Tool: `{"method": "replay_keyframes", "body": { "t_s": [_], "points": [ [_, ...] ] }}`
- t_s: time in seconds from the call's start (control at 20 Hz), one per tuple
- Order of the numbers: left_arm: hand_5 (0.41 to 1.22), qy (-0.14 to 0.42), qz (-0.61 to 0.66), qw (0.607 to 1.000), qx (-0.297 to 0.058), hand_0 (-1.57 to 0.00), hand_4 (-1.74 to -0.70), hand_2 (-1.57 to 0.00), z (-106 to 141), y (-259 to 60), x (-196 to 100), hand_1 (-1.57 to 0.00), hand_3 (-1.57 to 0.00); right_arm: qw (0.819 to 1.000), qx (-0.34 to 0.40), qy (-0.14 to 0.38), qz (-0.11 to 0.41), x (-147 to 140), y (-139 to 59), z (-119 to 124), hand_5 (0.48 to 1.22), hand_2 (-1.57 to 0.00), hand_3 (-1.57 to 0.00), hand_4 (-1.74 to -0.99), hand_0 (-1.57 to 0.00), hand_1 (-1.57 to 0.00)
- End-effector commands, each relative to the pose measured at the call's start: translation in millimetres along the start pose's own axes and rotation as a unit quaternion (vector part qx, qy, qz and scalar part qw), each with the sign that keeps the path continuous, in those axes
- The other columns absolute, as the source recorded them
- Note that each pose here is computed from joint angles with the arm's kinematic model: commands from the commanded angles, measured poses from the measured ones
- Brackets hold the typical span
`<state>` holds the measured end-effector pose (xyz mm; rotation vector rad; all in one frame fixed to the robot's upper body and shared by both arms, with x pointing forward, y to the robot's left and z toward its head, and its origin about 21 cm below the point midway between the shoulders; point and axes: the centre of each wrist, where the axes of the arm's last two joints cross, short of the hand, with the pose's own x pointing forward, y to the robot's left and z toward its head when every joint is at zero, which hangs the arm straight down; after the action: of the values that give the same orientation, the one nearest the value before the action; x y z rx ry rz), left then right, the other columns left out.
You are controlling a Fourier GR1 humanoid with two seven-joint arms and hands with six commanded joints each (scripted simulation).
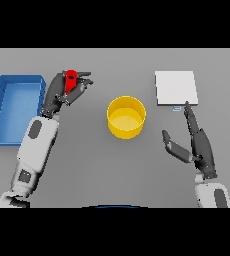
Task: Pick up the red beaker and tilt it to pour out 1 green nut into yellow bowl. Pick up the yellow bowl and place it on the metallic measuring scale.
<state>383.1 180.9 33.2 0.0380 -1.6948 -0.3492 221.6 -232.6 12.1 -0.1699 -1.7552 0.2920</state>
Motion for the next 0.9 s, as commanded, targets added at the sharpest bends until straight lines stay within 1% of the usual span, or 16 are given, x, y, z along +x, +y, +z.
{"method": "replay_keyframes", "body": {
  "t_s": [0.0, 0.05, 0.15, 0.2, 0.25, 0.35, 0.5, 0.6, 0.75, 0.8, 0.85],
  "points": [
    [1.138, 0.001, -0.023, 1.0, -0.007, -1.56, -1.73, -1.56, -1, -3, 2, -1.56, -1.56, 1.0, -0.004, 0.003, 0.004, 1, 0.6, 0, 0.662, 0.0, 0.0, -1.213, 0.0, 0.0],
    [1.134, -0.004, -0.051, 0.998, -0.021, -1.56, -1.73, -1.56, -1, -4, 4, -1.56, -1.56, 1.0, -0.004, 0.007, 0.008, 1, -0.2, -1, 0.664, 0.0, 0.0, -1.21, 0.0, 0.0],
    [1.124, 0.002, -0.114, 0.993, -0.041, -1.56, -1.73, -1.57, -7, 3, 19, -1.57, -1.56, 1.0, -0.004, 0.018, 0.003, 1, -0.7, 1, 0.658, 0.0, 0.0, -1.199, 0.0, 0.0],
    [1.12, 0.002, -0.146, 0.988, -0.052, -1.57, -1.74, -1.57, -8, 1, 22, -1.57, -1.56, 1.0, 0.0, 0.017, 0.005, 2, 1.6, 1, 0.658, 0.0, 0.0, -1.194, 0.0, 0.0],
    [1.12, -0.001, -0.176, 0.982, -0.067, -1.57, -1.74, -1.57, -9, 2, 28, -1.57, -1.57, 1.0, -0.002, 0.014, 0.01, 2, -0.9, 1, 0.658, 0.0, 0.0, -1.19, 0.0, 0.0],
    [1.127, 0.005, -0.237, 0.967, -0.097, -1.57, -1.74, -1.57, -13, -7, 39, -1.57, -1.57, 1.0, 0.004, 0.019, 0.008, 2, -1.6, -2, 0.663, 0.0, 0.0, -1.183, 0.0, 0.0],
    [1.139, -0.006, -0.326, 0.936, -0.136, -1.57, -1.74, -1.57, -23, -21, 56, -1.57, -1.57, 1.0, 0.006, 0.015, 0.002, 2, -4.0, -3, 0.667, 0.0, 0.0, -1.178, 0.0, 0.0],
    [1.162, -0.009, -0.395, 0.906, -0.153, -1.57, -1.74, -1.57, -26, -29, 65, -1.57, -1.57, 1.0, 0.007, 0.021, -0.009, 3, -0.7, -2, 0.669, 0.0, 0.0, -1.181, 0.0, 0.0],
    [1.191, -0.015, -0.492, 0.85, -0.188, -1.57, -1.74, -1.57, -33, -42, 76, -1.57, -1.57, 1.0, 0.008, 0.021, -0.01, 3, -0.8, -2, 0.674, 0.0, 0.0, -1.182, 0.0, 0.0],
    [1.197, -0.014, -0.516, 0.833, -0.197, -1.57, -1.74, -1.57, -35, -44, 79, -1.57, -1.57, 1.0, 0.005, 0.022, -0.011, 3, -3.5, -2, 0.676, 0.0, 0.0, -1.187, 0.0, 0.0],
    [1.202, -0.01, -0.543, 0.812, -0.213, -1.57, -1.69, -1.57, -38, -47, 79, -1.57, -1.57, 1.0, 0.005, 0.023, -0.011, 4, -3.1, -1, 0.675, 0.0, 0.0, -1.191, 0.0, 0.0]
  ]
}}
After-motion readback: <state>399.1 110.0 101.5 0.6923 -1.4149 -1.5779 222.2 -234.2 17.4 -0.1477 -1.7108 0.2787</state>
